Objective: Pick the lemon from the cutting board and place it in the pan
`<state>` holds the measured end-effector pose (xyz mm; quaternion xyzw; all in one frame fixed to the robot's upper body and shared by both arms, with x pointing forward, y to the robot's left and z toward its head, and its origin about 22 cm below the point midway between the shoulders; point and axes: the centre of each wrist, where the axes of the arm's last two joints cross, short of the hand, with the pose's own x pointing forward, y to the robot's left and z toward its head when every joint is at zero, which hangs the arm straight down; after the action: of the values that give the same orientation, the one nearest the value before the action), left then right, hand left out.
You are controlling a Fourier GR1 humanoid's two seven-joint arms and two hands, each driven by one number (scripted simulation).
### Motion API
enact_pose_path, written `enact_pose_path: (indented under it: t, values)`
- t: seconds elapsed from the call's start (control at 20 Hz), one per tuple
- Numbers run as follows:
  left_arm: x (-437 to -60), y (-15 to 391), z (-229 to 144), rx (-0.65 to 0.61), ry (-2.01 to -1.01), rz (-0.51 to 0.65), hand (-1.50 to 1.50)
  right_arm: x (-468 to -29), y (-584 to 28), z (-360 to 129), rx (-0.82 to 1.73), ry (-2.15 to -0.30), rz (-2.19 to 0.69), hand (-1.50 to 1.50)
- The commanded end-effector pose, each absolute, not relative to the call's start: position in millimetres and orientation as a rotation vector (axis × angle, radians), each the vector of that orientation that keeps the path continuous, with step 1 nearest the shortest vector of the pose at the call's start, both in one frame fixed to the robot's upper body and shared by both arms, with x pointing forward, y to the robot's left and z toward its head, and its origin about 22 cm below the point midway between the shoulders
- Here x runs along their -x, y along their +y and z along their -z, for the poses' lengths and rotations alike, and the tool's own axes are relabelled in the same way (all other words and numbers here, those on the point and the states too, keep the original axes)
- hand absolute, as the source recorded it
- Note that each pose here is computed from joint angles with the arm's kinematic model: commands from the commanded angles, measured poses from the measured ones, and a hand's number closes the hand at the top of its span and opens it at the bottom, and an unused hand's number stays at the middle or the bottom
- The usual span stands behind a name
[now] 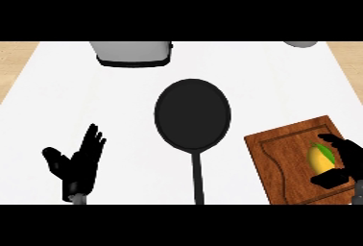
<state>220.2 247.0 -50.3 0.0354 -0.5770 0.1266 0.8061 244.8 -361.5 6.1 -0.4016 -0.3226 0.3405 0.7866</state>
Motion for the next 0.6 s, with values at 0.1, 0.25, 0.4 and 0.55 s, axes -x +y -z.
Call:
enact_pose_path:
  t: [0.1,0.25,0.4,0.55]
  values:
    - [-221,262,39,-0.093,-1.241,-0.269,0.00,-252,-364,25,0.886,-0.805,-0.847,1.50]
    - [-225,241,51,-0.080,-1.233,-0.251,0.00,-247,-371,20,0.919,-0.831,-0.827,1.50]
    - [-220,252,42,-0.082,-1.231,-0.267,0.00,-260,-346,23,0.915,-0.827,-0.819,1.50]
    - [-220,248,35,-0.098,-1.219,-0.265,0.00,-259,-366,24,0.928,-0.826,-0.822,1.50]
